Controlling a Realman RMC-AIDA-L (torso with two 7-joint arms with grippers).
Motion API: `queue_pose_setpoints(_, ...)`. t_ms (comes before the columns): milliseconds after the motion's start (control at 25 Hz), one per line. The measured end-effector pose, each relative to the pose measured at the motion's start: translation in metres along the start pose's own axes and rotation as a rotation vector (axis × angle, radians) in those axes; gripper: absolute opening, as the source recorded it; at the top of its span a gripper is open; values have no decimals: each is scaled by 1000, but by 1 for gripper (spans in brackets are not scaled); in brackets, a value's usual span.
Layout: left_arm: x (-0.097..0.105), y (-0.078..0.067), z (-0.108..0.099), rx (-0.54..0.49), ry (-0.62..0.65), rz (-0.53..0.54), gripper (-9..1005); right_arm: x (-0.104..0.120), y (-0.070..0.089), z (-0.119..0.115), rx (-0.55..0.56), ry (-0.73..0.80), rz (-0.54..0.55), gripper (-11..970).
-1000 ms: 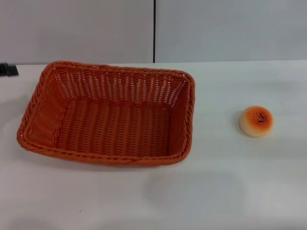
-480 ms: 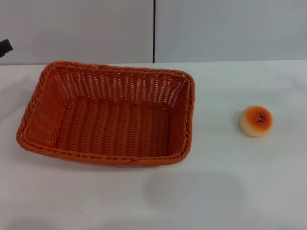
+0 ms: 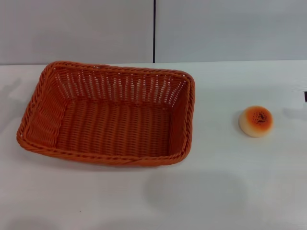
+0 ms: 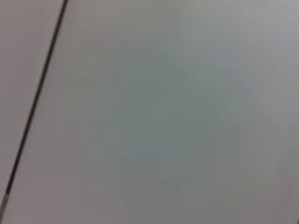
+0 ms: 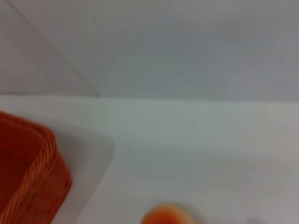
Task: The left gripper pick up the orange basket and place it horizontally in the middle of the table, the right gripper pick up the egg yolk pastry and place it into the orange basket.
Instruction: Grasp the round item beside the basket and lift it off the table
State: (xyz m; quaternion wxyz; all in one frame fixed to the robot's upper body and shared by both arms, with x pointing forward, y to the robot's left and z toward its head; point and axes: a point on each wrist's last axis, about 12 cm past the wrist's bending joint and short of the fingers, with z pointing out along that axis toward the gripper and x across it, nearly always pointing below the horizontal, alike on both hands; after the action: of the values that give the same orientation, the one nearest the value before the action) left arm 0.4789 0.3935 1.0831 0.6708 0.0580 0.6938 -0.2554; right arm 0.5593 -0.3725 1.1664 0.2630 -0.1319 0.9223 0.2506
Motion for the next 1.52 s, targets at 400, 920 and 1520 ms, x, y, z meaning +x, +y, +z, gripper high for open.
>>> queue_pose_setpoints(400, 16, -6, -20, -21, -55, 38, 670, -7, 15, 43, -48, 95, 7, 730)
queue_pose_setpoints(920, 18, -10, -21, 11, -45, 39, 670, 0, 21, 84, -138, 62, 16, 708)
queue_pose_setpoints(1520, 21, -9, -30, -3, -43, 29, 670, 15, 18, 96, -118, 119, 87, 446)
